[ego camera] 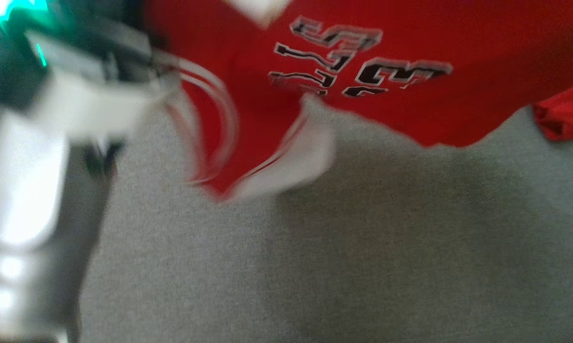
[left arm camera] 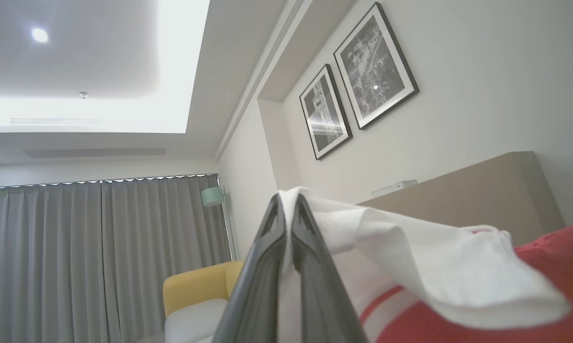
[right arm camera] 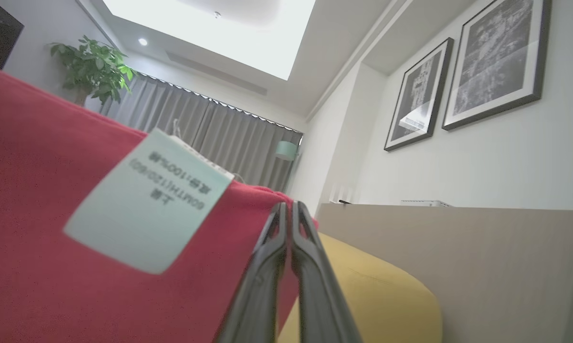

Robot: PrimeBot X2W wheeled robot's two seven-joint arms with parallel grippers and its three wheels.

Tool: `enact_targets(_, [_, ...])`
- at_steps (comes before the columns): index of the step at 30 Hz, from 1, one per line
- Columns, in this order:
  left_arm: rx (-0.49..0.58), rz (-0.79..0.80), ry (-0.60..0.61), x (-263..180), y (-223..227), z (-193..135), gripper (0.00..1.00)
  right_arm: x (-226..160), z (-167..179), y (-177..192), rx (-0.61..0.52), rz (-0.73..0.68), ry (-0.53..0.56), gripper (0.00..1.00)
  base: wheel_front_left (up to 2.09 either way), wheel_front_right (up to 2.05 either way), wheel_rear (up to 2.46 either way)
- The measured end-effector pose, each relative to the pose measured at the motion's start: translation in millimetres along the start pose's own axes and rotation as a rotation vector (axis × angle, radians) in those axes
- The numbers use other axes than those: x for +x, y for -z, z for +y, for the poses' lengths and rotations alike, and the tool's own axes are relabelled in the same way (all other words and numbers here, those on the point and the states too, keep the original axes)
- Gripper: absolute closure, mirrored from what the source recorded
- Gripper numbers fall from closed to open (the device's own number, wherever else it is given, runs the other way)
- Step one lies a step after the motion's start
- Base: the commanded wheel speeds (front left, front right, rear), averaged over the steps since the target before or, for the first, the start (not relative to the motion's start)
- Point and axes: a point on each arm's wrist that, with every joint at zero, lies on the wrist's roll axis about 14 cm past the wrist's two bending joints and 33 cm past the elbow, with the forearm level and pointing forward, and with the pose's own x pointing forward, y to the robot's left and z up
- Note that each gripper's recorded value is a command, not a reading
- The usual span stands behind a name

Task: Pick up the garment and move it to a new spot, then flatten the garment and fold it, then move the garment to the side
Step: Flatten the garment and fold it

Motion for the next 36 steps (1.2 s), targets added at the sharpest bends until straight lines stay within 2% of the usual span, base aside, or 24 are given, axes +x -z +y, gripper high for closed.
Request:
enact_targets(2, [0.0,-0.023,0.007,21.8,-2.7,11.6,1.0,28.0,2.5,2.4,0.022,-0.012,-0.017,1.0,0.0,0.0,0.0])
enact_targets(5, [0.037,0.011,-0.011,46.1,16.3,38.1,1.0,69.6,19.9,12.8,0.052,-0.004,-0.074,1.0,0.0,0.0,0.0])
enact_targets(7, [0.098,0.054,-0.035,57.4,37.4,59.7,1.0,94.8,33.7,22.3,0.056,-0.001,-0.114,1.0,0.0,0.0,0.0])
enact_targets(9, [0.206,0.098,-0.033,65.7,59.9,77.9,1.0,116.2,46.9,38.1,0.055,0.016,-0.148,1.0,0.0,0.0,0.0])
enact_targets(14, [0.309,0.132,-0.043,79.9,99.0,107.5,1.0,151.4,74.7,77.8,0.037,0.045,-0.209,1.0,0.0,0.0,0.0])
enact_targets(20, [0.355,0.167,-0.066,76.4,122.5,129.0,1.0,175.7,93.4,91.5,0.011,0.007,-0.247,1.0,0.0,0.0,0.0])
enact_targets(24, [0.34,0.206,-0.065,61.3,132.9,129.8,1.0,170.2,107.6,102.1,-0.011,0.023,-0.297,1.0,0.0,0.0,0.0])
enact_targets(27, [0.273,0.277,-0.064,30.1,157.2,120.4,1.0,153.7,114.6,119.1,-0.006,0.067,-0.324,1.0,0.0,0.0,0.0])
enact_targets(32, [0.11,0.465,-0.056,-55.9,206.5,83.3,1.0,95.5,115.9,159.2,0.03,0.213,-0.336,1.0,0.0,0.0,0.0])
enact_targets(36, [-0.019,0.584,-0.073,-124.4,219.4,46.3,1.0,33.0,112.4,179.1,0.065,0.342,-0.329,1.0,0.0,0.0,0.0])
